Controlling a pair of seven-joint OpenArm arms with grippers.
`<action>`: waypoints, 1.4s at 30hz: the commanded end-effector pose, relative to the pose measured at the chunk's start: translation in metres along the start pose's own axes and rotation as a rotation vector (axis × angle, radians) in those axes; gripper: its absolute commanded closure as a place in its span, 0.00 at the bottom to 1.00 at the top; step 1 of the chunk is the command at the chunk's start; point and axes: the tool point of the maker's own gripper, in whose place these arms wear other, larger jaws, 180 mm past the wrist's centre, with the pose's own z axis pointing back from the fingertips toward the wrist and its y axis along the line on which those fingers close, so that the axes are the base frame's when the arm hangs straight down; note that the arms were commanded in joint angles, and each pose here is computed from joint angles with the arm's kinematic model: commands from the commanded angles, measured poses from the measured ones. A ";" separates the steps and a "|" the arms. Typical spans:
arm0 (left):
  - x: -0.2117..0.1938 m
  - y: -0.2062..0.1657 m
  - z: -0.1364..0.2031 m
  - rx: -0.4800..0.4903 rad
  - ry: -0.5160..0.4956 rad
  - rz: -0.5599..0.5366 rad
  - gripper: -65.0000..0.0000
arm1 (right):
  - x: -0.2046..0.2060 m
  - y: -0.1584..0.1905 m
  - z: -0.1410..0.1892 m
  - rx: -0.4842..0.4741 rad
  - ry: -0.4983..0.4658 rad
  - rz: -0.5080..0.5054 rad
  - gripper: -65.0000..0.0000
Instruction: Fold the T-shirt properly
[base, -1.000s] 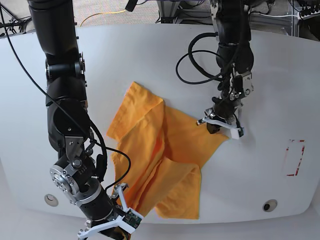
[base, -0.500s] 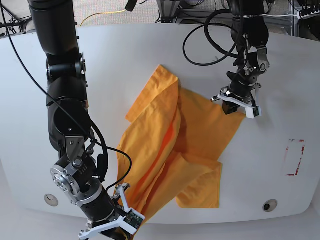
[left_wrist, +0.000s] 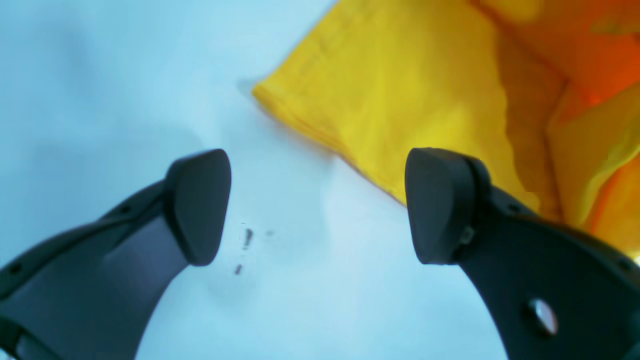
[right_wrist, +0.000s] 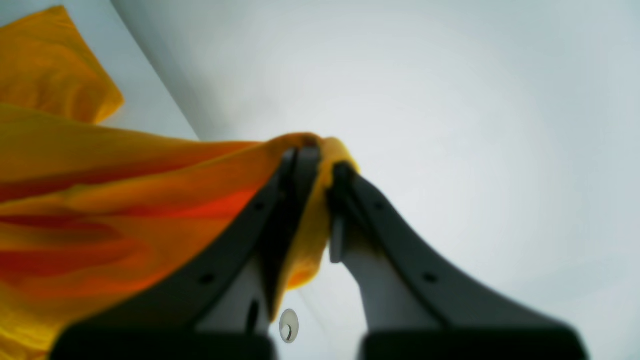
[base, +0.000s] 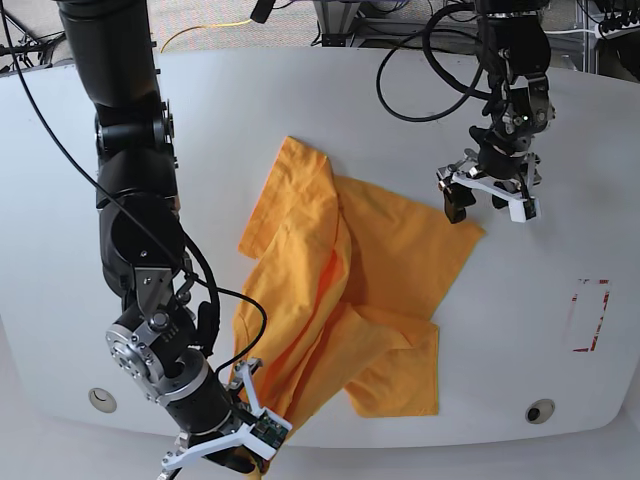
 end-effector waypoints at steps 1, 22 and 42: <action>0.018 0.002 -0.008 0.002 -0.042 0.008 0.21 | 0.013 -0.020 0.004 -0.053 -0.041 0.000 1.00; 0.005 -0.014 -0.067 -0.018 0.092 0.105 0.21 | 0.014 -0.020 0.006 -0.059 -0.045 0.005 1.00; -0.013 -0.036 -0.063 -0.139 0.204 0.119 0.22 | 0.014 -0.020 0.006 -0.060 -0.044 0.006 1.00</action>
